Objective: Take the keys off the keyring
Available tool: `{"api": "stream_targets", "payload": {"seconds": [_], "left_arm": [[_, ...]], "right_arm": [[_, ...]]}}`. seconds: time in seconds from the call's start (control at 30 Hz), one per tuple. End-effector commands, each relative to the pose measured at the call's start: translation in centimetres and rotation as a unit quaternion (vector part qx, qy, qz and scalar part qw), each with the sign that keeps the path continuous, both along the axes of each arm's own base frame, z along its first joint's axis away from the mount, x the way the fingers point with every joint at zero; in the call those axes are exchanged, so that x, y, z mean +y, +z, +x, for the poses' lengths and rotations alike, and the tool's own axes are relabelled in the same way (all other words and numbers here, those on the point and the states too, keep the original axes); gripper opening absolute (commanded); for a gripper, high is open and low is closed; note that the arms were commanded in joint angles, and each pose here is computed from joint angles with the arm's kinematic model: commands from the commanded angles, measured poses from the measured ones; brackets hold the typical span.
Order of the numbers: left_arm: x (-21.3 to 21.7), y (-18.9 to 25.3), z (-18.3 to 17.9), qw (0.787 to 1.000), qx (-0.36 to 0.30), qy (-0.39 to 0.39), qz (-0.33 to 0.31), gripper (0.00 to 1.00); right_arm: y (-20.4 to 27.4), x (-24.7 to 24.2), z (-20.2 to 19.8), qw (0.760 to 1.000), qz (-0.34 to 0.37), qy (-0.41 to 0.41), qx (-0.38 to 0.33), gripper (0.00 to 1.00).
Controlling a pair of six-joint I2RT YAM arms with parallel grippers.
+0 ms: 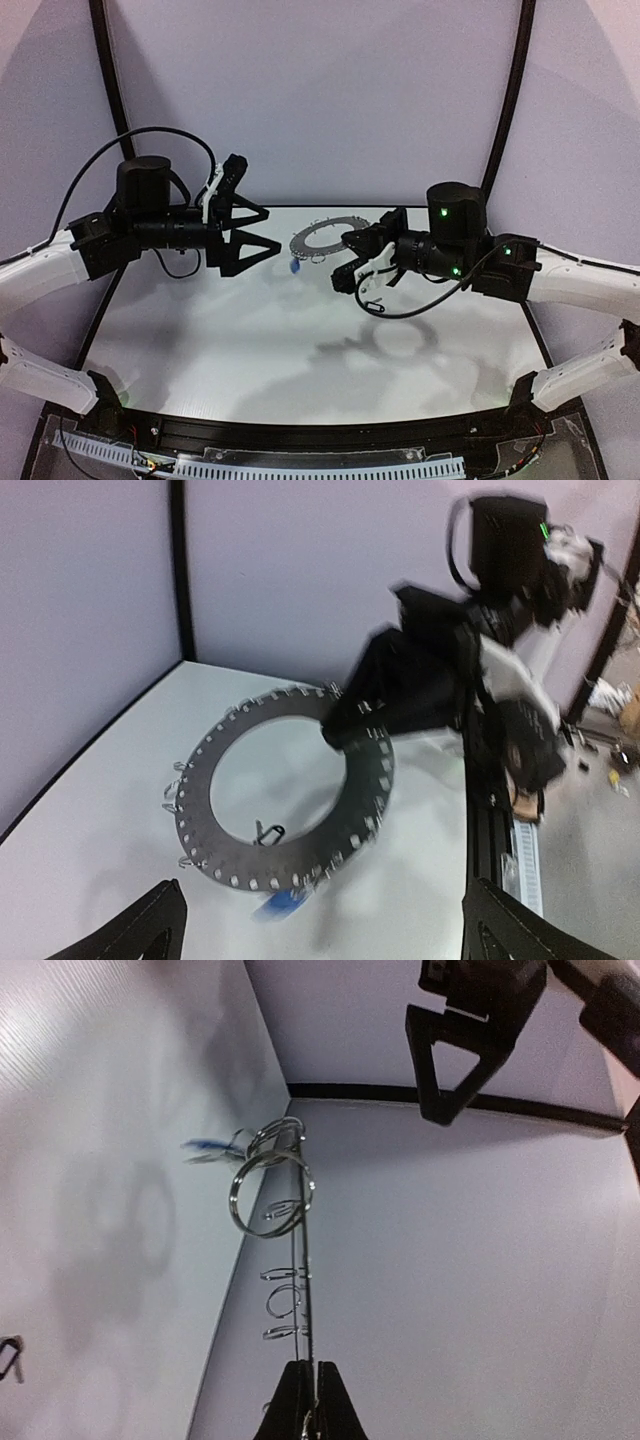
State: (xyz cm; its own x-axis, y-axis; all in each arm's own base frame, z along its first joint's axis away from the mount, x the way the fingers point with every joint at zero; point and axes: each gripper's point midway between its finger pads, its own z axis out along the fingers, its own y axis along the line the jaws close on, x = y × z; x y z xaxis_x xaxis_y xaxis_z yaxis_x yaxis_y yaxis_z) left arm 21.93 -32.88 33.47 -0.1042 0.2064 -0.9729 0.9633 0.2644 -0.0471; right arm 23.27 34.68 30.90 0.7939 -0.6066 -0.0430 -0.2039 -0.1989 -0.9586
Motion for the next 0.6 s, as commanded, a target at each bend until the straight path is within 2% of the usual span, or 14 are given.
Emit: {"api": "stream_targets", "payload": {"seconds": [0.0,0.13,0.27,0.4,0.43,0.57], "left_arm": [[0.7,1.1,4.1,0.99,0.071,0.115,-0.041,0.99],[2.0,1.5,6.0,0.977,0.11,0.172,-0.061,0.99],[3.0,0.7,6.0,0.969,0.134,0.201,-0.057,0.99],[3.6,2.1,2.6,0.98,0.105,0.138,-0.102,0.99],[3.8,2.2,1.1,0.984,0.079,0.107,-0.119,0.99],[4.2,3.9,-1.9,0.988,0.046,0.046,-0.143,0.97]], "right_arm": [[6.4,1.7,-0.6,0.976,0.078,0.045,-0.197,0.0],[6.9,2.2,-0.8,0.967,0.095,0.054,-0.228,0.0],[7.6,2.3,-1.7,0.97,0.131,0.073,-0.194,0.0],[8.7,1.7,-3.2,0.966,0.182,0.097,-0.154,0.0],[9.1,1.4,-3.6,0.967,0.201,0.101,-0.121,0.0],[9.6,1.2,-4.5,0.967,0.217,0.116,-0.068,0.0]]}}
